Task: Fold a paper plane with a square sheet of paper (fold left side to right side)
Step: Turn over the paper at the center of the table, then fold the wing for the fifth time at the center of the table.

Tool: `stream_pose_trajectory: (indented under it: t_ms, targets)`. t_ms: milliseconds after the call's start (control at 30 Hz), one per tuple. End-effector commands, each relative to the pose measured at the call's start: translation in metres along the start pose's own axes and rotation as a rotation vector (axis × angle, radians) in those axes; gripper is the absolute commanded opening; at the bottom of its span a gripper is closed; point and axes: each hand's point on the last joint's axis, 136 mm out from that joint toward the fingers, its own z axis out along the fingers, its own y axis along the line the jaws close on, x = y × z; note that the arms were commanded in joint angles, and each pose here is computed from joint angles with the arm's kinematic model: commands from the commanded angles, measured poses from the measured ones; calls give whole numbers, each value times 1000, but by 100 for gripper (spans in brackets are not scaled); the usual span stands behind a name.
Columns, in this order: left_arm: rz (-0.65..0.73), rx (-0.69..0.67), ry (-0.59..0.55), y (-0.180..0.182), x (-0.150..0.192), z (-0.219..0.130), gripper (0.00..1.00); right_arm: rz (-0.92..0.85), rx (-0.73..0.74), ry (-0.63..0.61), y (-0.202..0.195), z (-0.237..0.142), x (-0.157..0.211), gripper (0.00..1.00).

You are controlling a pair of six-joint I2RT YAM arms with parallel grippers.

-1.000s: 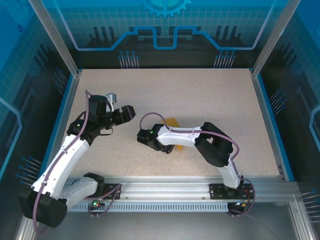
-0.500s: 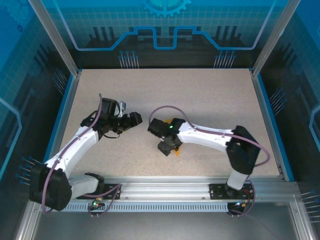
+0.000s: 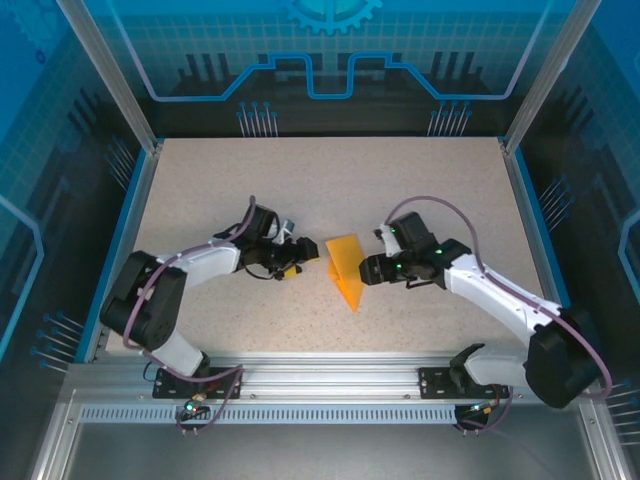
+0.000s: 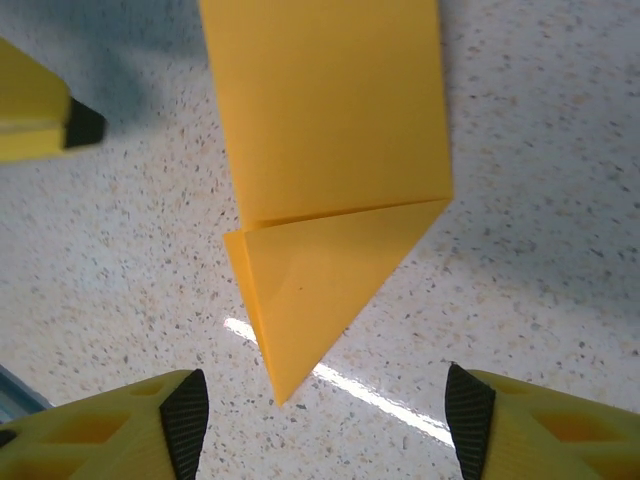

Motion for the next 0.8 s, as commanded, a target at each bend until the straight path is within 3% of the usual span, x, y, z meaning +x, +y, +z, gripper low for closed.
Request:
stream_pose_trajectory:
  t_ms: [0, 267, 400, 600, 767]
  targets:
    - [47, 70, 12, -29, -12, 16, 79, 65, -150, -59, 9, -10, -8, 67]
    - [75, 68, 59, -35, -25, 55, 69, 107, -192, -73, -2, -11, 1, 67]
    - [96, 69, 64, -33, -30, 63, 55, 98, -200, -69, -1, -10, 2, 67]
    - [158, 63, 68, -33, -29, 62, 25, 81, -200, -66, -1, -7, 1, 67]
    - [217, 59, 69, -31, -25, 53, 9, 64, -252, -69, 3, -1, -6, 67]
